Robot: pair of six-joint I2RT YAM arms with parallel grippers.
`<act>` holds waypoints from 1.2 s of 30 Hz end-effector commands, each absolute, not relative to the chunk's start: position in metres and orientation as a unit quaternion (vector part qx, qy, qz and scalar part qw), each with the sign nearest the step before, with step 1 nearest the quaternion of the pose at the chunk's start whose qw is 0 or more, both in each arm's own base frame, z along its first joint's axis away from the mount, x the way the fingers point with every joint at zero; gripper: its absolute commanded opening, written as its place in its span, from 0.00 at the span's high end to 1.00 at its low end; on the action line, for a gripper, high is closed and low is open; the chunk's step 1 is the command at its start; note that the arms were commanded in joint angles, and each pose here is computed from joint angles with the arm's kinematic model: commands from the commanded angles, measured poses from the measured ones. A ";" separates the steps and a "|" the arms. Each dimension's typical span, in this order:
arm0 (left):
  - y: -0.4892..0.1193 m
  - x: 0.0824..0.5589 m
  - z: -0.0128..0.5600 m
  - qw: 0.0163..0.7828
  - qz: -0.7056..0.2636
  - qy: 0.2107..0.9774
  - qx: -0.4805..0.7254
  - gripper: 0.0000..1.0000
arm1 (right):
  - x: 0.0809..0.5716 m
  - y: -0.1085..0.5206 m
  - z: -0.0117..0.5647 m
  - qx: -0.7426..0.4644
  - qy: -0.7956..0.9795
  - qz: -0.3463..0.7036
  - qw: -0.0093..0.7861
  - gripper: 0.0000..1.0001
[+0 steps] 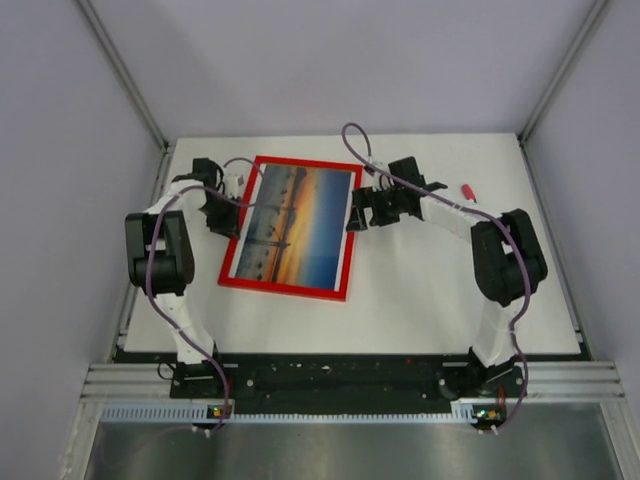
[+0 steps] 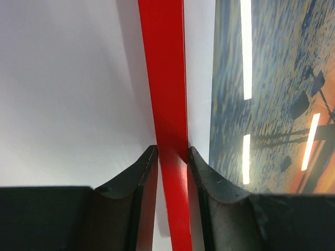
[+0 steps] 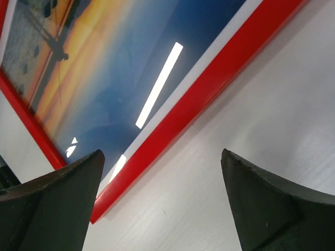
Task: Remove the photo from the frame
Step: Adjust the photo frame at the center of the board.
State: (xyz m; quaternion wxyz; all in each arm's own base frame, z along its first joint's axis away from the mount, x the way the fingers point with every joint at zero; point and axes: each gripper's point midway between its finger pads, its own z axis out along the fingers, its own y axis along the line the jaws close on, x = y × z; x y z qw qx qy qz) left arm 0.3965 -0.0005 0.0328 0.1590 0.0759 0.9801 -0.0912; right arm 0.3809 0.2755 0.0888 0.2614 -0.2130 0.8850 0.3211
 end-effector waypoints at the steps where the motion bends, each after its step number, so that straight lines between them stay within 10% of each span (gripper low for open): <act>1: -0.045 0.376 0.037 0.135 -0.148 0.975 0.096 1.00 | 0.393 0.239 0.091 -0.156 0.897 0.317 0.265 0.07; 24: -0.081 0.388 0.112 0.196 -0.185 0.960 0.072 1.00 | 0.378 0.219 0.055 -0.092 0.923 0.300 0.223 0.12; 31: -0.085 0.388 0.104 0.189 -0.193 0.961 0.067 1.00 | 0.385 0.225 0.054 -0.082 0.920 0.313 0.221 0.59; 36: -0.087 0.386 0.093 0.180 -0.195 0.962 0.064 1.00 | 0.389 0.223 0.042 -0.068 0.932 0.285 0.213 0.54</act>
